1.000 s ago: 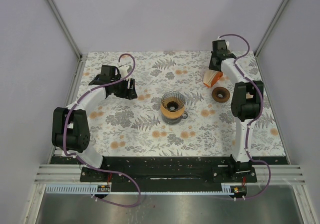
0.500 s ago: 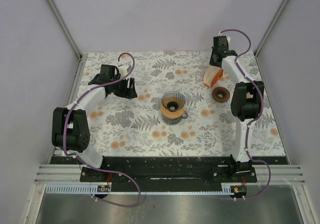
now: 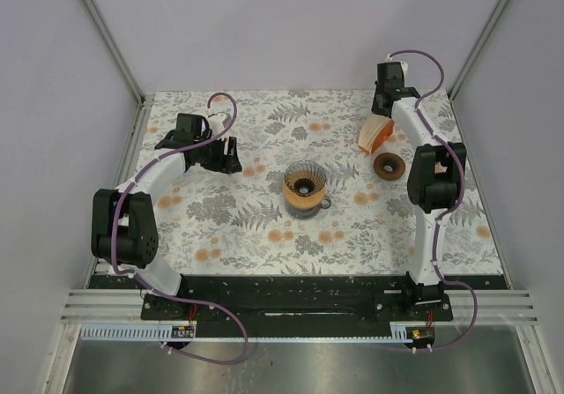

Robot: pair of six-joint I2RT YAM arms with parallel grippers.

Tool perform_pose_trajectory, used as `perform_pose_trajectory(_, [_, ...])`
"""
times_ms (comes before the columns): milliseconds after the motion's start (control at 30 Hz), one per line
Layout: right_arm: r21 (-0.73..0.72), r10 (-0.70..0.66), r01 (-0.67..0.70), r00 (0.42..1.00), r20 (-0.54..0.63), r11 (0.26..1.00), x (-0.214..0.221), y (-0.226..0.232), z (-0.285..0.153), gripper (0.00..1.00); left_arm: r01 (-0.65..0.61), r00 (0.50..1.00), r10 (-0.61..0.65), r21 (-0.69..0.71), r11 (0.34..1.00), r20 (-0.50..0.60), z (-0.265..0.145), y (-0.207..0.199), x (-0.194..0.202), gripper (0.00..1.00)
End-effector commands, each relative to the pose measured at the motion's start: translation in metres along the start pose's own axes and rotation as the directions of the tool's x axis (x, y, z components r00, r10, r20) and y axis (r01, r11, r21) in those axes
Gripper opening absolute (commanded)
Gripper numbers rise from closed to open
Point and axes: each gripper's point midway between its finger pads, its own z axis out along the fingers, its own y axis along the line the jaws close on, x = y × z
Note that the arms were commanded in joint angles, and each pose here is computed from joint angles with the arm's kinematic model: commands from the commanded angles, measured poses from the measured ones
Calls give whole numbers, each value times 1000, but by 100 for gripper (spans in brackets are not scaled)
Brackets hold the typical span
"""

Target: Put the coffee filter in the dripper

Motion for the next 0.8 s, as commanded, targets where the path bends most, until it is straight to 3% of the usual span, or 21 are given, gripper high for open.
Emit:
perform_pose_trajectory(0, [8, 37, -38, 995, 92, 999, -44, -12, -18, 16, -19, 998, 18, 20, 1000, 66, -7, -4, -23, 68])
perform_pose_trajectory(533, [-42, 29, -29, 999, 13, 999, -31, -5, 3, 28, -15, 998, 14, 28, 1000, 63, -6, -4, -22, 68])
perform_pose_trajectory(767, [-43, 14, -15, 1000, -15, 999, -24, -4, 8, 27, -15, 998, 13, 30, 999, 64, -7, -4, -22, 68])
